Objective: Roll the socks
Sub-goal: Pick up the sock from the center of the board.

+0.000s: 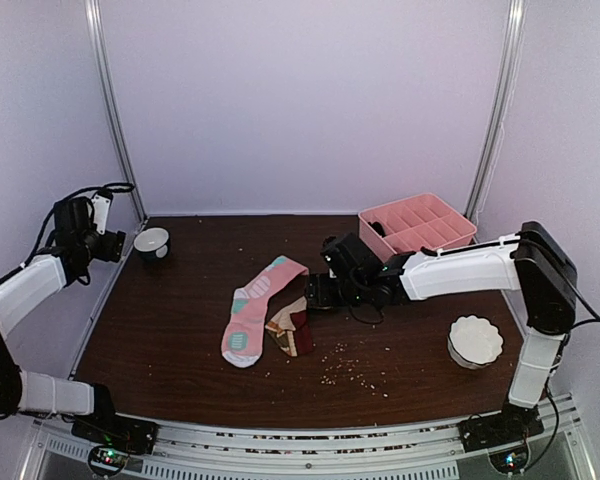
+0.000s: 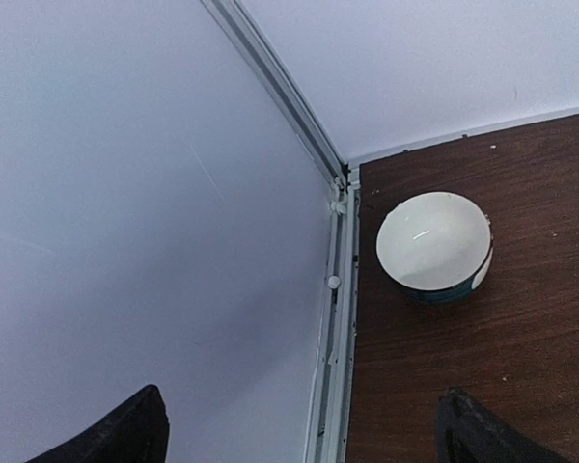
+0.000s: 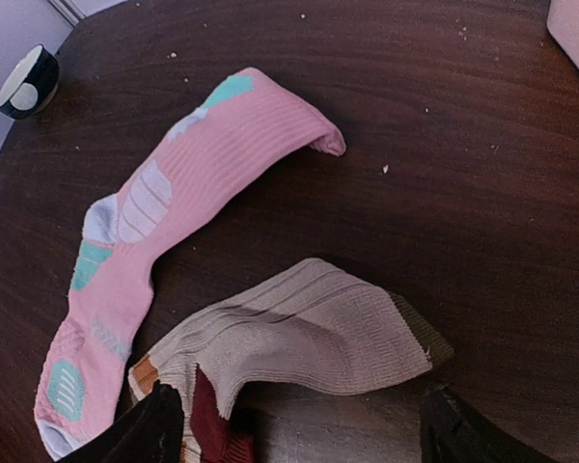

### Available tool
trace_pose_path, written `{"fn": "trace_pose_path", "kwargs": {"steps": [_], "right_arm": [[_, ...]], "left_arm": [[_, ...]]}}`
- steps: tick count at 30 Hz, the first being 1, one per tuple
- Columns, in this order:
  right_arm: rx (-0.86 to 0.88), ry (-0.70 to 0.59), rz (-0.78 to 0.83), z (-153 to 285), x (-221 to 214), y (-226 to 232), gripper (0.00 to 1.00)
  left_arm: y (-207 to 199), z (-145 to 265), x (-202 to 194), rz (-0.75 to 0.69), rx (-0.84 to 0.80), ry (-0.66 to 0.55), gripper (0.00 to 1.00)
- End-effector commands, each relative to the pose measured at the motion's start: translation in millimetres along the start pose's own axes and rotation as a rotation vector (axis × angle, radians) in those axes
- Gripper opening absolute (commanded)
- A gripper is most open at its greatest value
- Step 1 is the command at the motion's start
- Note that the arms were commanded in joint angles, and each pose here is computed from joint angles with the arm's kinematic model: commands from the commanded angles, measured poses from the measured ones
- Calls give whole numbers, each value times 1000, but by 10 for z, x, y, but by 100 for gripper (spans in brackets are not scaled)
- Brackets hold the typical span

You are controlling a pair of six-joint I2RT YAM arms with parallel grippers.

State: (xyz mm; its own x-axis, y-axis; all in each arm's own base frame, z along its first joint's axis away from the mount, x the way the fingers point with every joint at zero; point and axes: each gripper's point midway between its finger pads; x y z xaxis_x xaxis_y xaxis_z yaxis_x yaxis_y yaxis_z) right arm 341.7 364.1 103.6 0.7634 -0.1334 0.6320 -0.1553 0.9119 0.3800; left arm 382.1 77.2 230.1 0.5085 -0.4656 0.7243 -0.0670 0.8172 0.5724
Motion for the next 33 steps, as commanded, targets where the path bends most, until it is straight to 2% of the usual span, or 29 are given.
{"fn": "trace_pose_path", "kwargs": {"steps": [1, 5, 10, 16, 18, 21, 23, 27, 31, 33], "right_arm": [[-19, 74, -81, -168, -87, 16, 83], [5, 106, -156, -352, -104, 56, 77], [15, 172, -261, -621, -188, -11, 62], [19, 191, -306, -710, -206, -21, 51], [33, 200, -314, -742, -189, 13, 41], [68, 188, -331, -748, -82, 84, 14], [89, 183, -336, -731, 24, 119, 2], [136, 133, -309, -521, 350, 236, 0], [162, 122, -276, -293, 450, 302, 0], [167, 133, -244, -211, 337, 315, 12]], "left_arm": [[-96, 256, 93, 10, -114, -43, 98], [-411, 406, 144, -76, -333, -55, 98], [-968, 704, 16, -174, -663, -92, 98], [-1268, 949, -43, -247, -862, -127, 98], [-1338, 972, -63, -271, -891, -124, 98], [-1427, 960, -91, -305, -914, -112, 98], [-1462, 970, -99, -316, -936, -104, 98], [-1533, 1005, -94, -333, -976, -101, 98], [-1702, 1083, -122, -389, -1027, -116, 98], [-1823, 1108, -138, -437, -1048, -113, 98]]}}
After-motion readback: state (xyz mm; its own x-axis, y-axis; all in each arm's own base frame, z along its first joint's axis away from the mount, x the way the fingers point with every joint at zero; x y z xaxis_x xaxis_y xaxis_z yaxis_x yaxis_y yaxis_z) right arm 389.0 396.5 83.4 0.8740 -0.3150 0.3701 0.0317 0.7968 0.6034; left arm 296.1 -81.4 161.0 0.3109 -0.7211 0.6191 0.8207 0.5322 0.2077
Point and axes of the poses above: each gripper's point midway between its finger pads, its own z axis back along the fingers, its own y axis along the line the jaws close on, x = y × z, and after that the axes turned 8 degrees about -z, right-handed
